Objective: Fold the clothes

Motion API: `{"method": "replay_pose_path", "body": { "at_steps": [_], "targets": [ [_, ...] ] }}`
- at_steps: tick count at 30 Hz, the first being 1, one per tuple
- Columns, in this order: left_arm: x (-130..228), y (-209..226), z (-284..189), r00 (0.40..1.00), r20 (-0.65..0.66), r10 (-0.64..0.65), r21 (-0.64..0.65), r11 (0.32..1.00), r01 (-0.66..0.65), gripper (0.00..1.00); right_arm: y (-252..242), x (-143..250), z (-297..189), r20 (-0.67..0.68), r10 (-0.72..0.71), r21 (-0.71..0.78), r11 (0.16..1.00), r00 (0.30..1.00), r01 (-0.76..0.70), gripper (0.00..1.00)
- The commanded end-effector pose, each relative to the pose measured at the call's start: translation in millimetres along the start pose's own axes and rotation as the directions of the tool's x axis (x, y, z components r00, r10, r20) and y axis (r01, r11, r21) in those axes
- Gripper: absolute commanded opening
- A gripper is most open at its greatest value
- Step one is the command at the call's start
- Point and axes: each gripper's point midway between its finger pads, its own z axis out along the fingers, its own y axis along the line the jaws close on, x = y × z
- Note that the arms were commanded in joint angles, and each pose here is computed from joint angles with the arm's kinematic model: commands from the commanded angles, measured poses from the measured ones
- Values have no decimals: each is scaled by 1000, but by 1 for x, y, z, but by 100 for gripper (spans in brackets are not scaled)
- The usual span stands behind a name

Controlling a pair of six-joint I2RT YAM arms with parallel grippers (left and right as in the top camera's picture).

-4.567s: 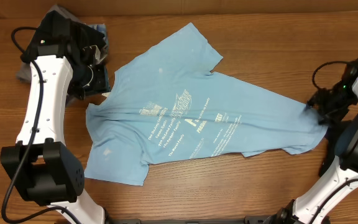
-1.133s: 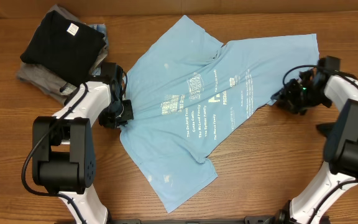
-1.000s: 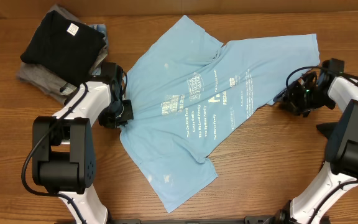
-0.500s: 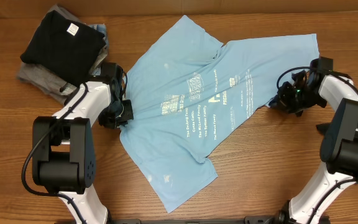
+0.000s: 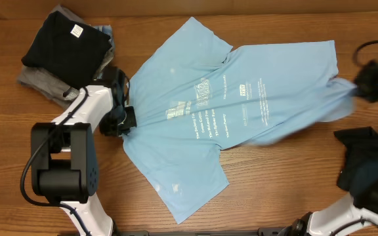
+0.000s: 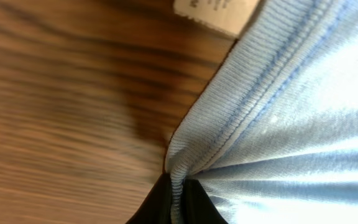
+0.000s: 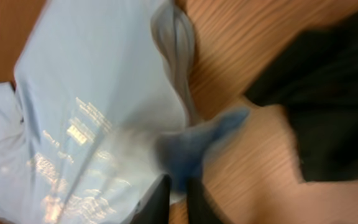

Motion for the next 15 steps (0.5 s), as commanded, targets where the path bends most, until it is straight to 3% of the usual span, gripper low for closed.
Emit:
{"method": "replay_pose_path", "body": {
  "at_steps": [1, 2, 9, 15],
  "targets": [
    [10, 33, 24, 996, -84, -12, -86, 996, 4, 10, -22, -13, -47, 156, 100, 87, 990, 983, -115, 88],
    [8, 33, 21, 996, -84, -3, -83, 997, -4, 11, -21, -12, -54, 161, 101, 76, 991, 982, -115, 100],
    [2, 15, 2, 994, -95, 53, 7, 999, -52, 21, -4, 0, -51, 107, 77, 16, 997, 991, -79, 100],
    [-4, 2, -52, 994, -42, 102, 86, 991, -98, 24, 15, 15, -38, 56, -10, 18, 1000, 998, 9, 100]
  ]
}}
